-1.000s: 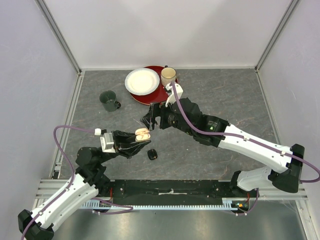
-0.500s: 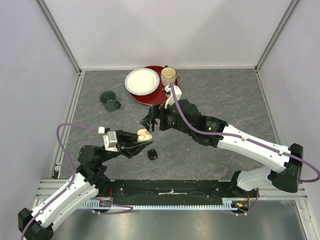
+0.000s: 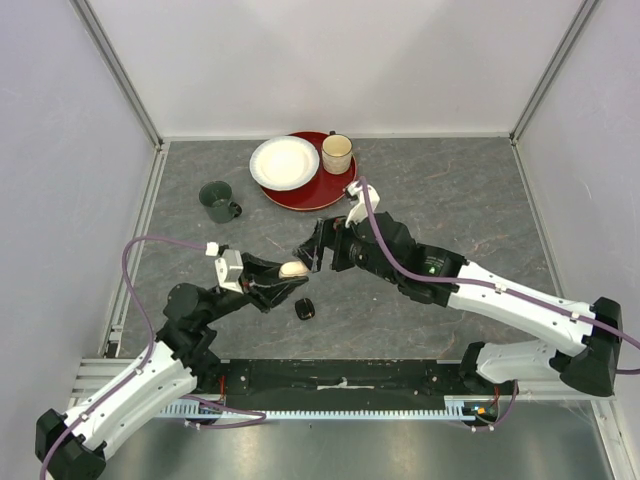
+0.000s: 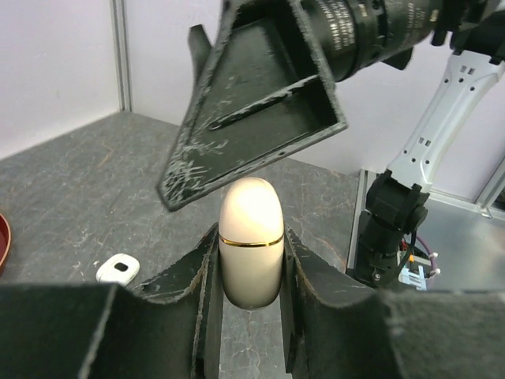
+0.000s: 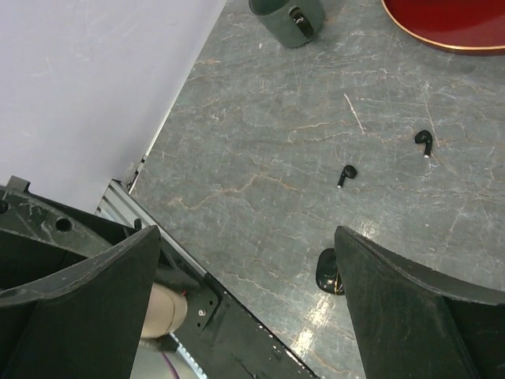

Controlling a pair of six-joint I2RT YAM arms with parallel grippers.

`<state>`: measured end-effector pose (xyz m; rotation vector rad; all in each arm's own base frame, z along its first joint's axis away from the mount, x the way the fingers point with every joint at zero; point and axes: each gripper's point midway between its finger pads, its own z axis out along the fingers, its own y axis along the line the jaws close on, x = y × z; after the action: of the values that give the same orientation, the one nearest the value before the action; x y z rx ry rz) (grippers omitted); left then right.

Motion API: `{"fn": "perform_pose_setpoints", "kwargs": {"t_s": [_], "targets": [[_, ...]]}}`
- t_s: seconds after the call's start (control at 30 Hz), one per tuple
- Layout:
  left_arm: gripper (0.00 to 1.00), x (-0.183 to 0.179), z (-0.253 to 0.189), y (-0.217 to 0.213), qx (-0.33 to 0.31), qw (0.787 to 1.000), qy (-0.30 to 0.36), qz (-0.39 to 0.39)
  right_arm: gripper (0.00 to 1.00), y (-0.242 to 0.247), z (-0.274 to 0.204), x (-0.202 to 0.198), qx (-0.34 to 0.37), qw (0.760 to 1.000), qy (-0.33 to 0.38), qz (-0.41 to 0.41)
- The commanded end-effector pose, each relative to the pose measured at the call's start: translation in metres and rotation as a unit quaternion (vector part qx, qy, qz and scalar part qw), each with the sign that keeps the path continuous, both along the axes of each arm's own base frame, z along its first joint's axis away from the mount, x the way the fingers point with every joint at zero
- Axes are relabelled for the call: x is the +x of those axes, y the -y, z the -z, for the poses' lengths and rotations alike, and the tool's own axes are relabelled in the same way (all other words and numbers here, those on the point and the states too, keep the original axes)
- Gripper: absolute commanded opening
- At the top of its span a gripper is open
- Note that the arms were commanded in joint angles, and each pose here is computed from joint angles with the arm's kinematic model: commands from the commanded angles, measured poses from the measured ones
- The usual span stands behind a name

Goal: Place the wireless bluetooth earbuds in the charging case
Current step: Close the charging case, then place the charging case at the center of the board.

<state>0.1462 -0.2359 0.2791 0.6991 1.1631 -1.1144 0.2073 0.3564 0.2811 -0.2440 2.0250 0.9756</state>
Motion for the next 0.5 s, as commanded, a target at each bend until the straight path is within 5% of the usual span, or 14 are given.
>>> {"fn": "perform_pose_setpoints", "kwargs": {"t_s": [0.0,0.3,0.47], "targets": [[0.02,0.013,-0.030,-0.004,-0.034,0.999,-0.026,-0.031,0.97,0.024,-0.008,0.014,0.027,0.996,0.007,0.086],[0.02,0.058,0.023,0.026,0.052,0.965,-0.251,-0.058,0.98,0.152,0.014,0.041,0.037,0.930,-0.020,0.366],[0.02,0.076,0.057,0.055,0.064,0.927,-0.366,-0.040,0.98,0.182,0.014,0.039,0.078,0.918,-0.039,0.386]]}}
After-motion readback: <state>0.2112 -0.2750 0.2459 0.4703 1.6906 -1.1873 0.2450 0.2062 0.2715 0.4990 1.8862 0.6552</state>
